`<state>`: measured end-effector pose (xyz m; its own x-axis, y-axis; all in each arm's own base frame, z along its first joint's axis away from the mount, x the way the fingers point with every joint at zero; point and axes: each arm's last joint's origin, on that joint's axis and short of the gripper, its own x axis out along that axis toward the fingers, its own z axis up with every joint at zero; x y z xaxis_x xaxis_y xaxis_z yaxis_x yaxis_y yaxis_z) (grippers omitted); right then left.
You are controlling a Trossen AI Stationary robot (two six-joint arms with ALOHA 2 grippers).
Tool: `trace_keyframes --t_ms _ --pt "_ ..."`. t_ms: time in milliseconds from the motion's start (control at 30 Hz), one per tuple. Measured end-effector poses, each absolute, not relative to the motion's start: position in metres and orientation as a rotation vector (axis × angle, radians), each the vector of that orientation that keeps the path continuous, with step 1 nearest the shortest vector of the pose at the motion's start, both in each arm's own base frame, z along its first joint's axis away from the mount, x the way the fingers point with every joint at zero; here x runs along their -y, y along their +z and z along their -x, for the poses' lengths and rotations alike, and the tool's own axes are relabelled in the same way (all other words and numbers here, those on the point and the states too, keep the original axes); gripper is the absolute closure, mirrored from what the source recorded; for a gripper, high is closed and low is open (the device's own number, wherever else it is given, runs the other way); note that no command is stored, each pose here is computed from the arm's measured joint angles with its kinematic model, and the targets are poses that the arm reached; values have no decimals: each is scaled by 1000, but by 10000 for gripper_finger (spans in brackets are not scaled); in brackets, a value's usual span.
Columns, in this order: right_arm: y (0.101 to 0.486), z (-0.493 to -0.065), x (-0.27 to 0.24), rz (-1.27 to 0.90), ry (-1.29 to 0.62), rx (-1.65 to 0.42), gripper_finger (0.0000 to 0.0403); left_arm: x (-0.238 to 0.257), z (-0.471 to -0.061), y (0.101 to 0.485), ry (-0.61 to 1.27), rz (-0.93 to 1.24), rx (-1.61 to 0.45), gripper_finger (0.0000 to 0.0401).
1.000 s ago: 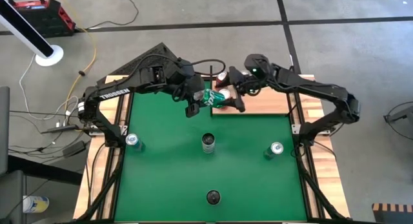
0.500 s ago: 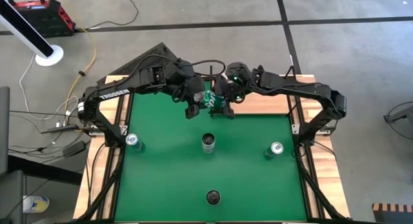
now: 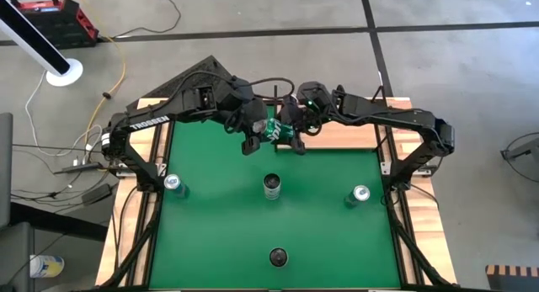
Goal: Place canned beverage on shelf
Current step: Put the green soda can on the shelf aligned with the other green soda can
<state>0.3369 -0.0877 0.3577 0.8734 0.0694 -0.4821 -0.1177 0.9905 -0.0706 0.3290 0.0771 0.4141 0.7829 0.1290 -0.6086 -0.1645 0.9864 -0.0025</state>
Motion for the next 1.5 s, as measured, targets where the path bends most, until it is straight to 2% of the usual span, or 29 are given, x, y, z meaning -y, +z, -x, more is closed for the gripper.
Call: trace_keyframes --t_ms 100,300,400,700,867,1133,1333,1500 --pt "357 -336 88 88 98 -506 78 -77 -329 414 157 67 -651 117" --pt "358 -327 87 48 81 -526 78 -76 -326 419 157 72 -630 37" --pt "366 -311 92 43 48 -490 78 -76 -318 426 190 67 -609 21" --pt "361 -234 95 -50 -176 -354 78 -72 -285 453 313 15 -537 25" --pt "323 -205 86 -133 -314 -249 78 -72 -280 455 330 7 -536 25" --pt "260 -194 86 -173 -517 -101 78 -71 -279 457 324 -4 -515 25" --pt "234 -191 82 -137 -661 -141 78 -66 -258 452 371 1 -363 24" --pt "218 -183 79 -154 -792 -54 78 -64 -237 432 444 51 -221 24"
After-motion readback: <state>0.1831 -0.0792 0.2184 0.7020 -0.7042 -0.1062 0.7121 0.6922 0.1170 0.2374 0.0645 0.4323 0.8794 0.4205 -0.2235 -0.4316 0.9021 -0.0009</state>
